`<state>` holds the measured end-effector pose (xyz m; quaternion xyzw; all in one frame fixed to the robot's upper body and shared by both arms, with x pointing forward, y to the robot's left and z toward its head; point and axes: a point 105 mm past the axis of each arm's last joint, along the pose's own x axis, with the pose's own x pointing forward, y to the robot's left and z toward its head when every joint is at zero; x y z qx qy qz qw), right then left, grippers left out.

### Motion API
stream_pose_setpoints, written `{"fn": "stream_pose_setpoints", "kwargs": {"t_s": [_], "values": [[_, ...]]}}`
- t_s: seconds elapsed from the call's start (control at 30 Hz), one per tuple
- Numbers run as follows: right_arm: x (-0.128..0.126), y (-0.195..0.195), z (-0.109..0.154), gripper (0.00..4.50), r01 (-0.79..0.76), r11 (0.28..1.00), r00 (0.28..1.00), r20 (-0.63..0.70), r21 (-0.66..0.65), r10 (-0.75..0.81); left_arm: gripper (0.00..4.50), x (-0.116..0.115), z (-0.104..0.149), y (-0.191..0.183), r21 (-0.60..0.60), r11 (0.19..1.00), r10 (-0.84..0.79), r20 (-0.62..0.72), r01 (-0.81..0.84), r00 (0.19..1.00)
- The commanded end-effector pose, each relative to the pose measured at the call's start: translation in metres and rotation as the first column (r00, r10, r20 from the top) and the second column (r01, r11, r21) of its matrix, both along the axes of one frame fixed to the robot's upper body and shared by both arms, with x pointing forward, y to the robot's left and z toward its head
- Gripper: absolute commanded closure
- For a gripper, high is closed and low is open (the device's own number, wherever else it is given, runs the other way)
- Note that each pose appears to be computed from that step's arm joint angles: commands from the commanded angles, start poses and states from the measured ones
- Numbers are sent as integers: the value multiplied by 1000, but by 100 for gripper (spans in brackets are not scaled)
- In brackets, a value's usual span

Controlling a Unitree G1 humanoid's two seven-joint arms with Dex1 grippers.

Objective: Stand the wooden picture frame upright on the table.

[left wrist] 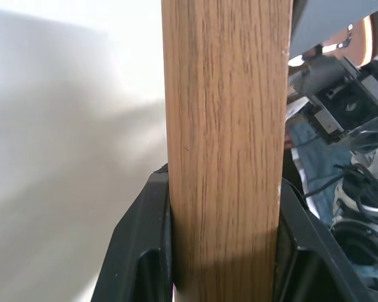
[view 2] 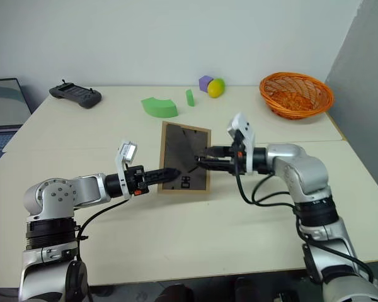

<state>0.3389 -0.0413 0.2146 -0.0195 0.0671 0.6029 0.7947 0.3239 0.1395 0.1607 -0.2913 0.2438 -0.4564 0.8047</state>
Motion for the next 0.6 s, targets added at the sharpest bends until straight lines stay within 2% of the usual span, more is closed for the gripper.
{"fn": "stream_pose_setpoints", "kwargs": {"t_s": [0.03, 0.2, 0.43, 0.6], "values": [[16, -1, 9, 119, 59, 998, 998, 38, 15, -59, 320, 2, 22, 0, -52, 999, 15, 97, -10, 995], [12, 16, 8, 4, 20, 999, 999, 49, 31, -22, 320, 0, 23, -3, -49, 999, 10, 107, -4, 994], [-17, 50, 21, 4, -145, 983, 988, 70, 115, 137, 320, 1, 21, -4, -43, 999, 16, 103, -11, 995], [-32, 43, 21, 4, -199, 973, 980, 57, 118, 193, 320, 0, 21, 0, -44, 999, 21, 100, -17, 995]]}}
